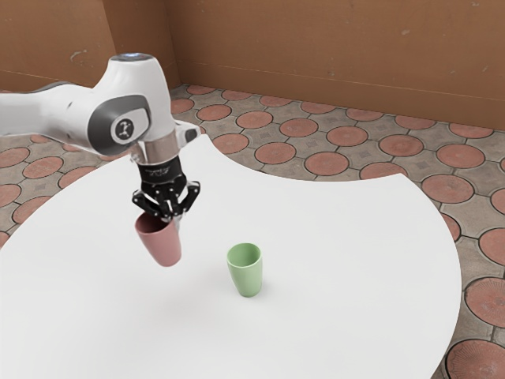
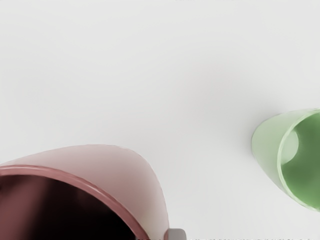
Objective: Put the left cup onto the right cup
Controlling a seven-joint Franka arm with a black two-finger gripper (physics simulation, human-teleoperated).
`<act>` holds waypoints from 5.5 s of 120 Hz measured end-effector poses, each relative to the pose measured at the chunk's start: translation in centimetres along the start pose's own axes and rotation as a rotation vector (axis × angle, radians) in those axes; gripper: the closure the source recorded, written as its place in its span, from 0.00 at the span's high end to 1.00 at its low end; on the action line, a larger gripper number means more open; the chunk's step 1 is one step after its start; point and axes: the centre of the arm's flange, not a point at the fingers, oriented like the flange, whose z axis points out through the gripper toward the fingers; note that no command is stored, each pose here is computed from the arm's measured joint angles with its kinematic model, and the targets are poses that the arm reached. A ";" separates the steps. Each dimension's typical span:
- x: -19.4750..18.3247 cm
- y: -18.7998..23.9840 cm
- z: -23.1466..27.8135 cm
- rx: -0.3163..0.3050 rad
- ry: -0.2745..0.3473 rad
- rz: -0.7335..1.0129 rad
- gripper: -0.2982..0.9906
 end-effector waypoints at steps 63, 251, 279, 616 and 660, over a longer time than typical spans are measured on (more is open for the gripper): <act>0.4 3.7 -0.7 0.002 -0.008 0.054 0.16; -0.5 13.4 0.5 0.004 -0.017 0.202 0.16; -0.1 13.7 0.8 0.007 -0.018 0.204 0.16; 2.3 15.8 5.8 0.044 -0.066 0.201 0.16; 2.4 16.0 6.8 0.050 -0.075 0.201 0.16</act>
